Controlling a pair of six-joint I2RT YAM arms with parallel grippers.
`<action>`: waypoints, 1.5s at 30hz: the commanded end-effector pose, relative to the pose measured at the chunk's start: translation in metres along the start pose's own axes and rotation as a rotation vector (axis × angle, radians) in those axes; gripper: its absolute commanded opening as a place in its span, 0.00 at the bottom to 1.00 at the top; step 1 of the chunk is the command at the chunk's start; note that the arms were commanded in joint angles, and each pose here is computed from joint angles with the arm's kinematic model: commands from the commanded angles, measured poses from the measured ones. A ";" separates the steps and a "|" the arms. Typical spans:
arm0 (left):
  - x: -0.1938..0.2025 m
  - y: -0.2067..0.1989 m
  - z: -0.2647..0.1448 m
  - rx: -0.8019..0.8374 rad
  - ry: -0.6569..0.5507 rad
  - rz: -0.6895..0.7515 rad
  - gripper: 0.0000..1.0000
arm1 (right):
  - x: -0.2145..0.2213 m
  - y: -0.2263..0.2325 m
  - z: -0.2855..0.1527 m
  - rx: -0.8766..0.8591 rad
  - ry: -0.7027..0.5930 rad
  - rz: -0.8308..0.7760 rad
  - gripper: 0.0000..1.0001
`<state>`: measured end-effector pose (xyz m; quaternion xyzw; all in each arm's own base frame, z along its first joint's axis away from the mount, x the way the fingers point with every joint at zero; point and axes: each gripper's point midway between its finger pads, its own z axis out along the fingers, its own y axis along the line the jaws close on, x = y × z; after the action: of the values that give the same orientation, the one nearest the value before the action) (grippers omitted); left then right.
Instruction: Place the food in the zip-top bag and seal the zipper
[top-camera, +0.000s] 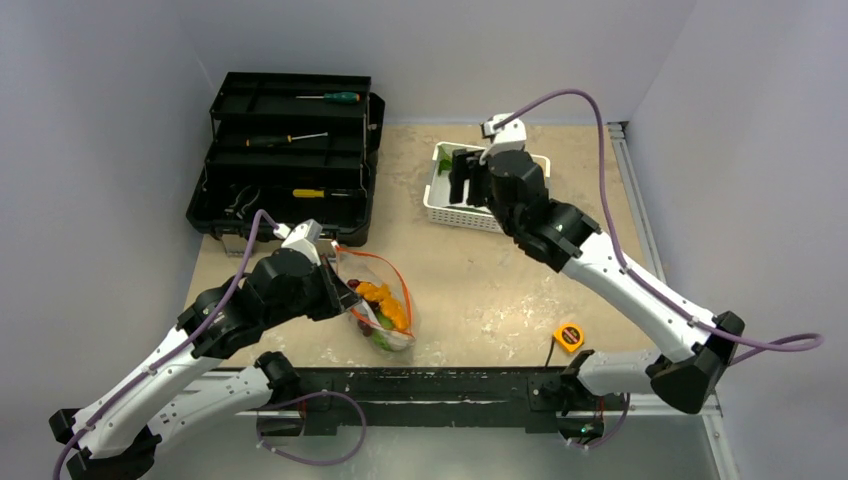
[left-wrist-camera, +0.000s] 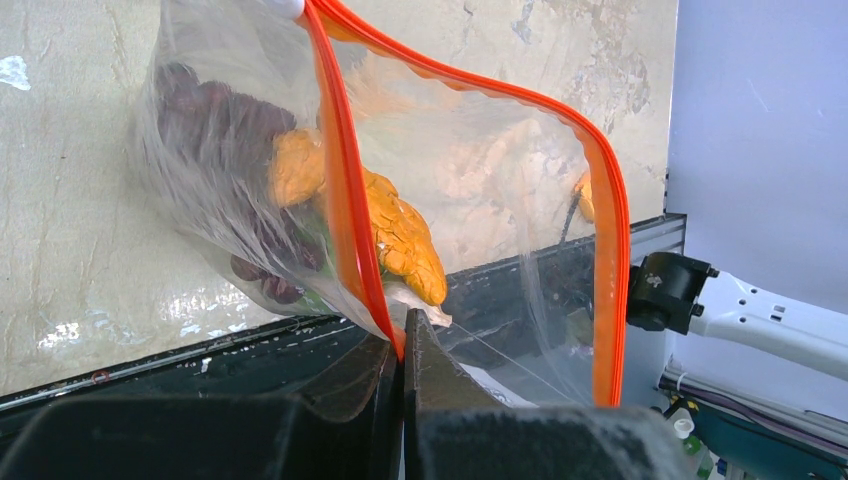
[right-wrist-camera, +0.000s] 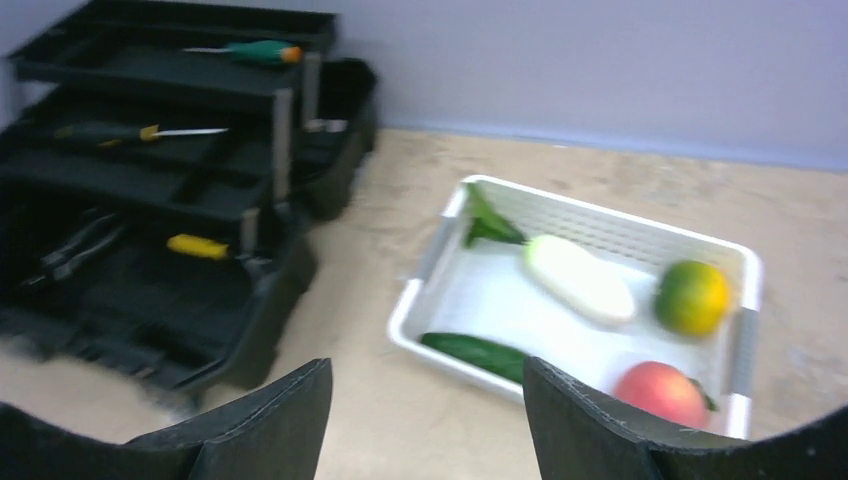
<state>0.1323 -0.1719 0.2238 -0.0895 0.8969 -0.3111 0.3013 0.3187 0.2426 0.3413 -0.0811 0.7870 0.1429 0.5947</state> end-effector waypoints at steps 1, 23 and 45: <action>-0.006 -0.010 -0.001 0.039 -0.020 0.000 0.00 | 0.021 -0.060 0.034 0.221 0.046 0.045 0.69; -0.004 -0.008 -0.002 0.034 -0.014 0.003 0.00 | 0.162 -0.195 0.117 0.707 0.407 -0.013 0.75; -0.003 -0.008 -0.004 0.036 -0.011 0.000 0.00 | 0.196 -0.228 0.134 0.735 0.495 0.027 0.85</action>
<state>0.1310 -0.1714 0.2227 -0.0886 0.8984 -0.3100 0.2984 0.4444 0.0747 0.0881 0.1005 0.9087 -0.1737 0.3660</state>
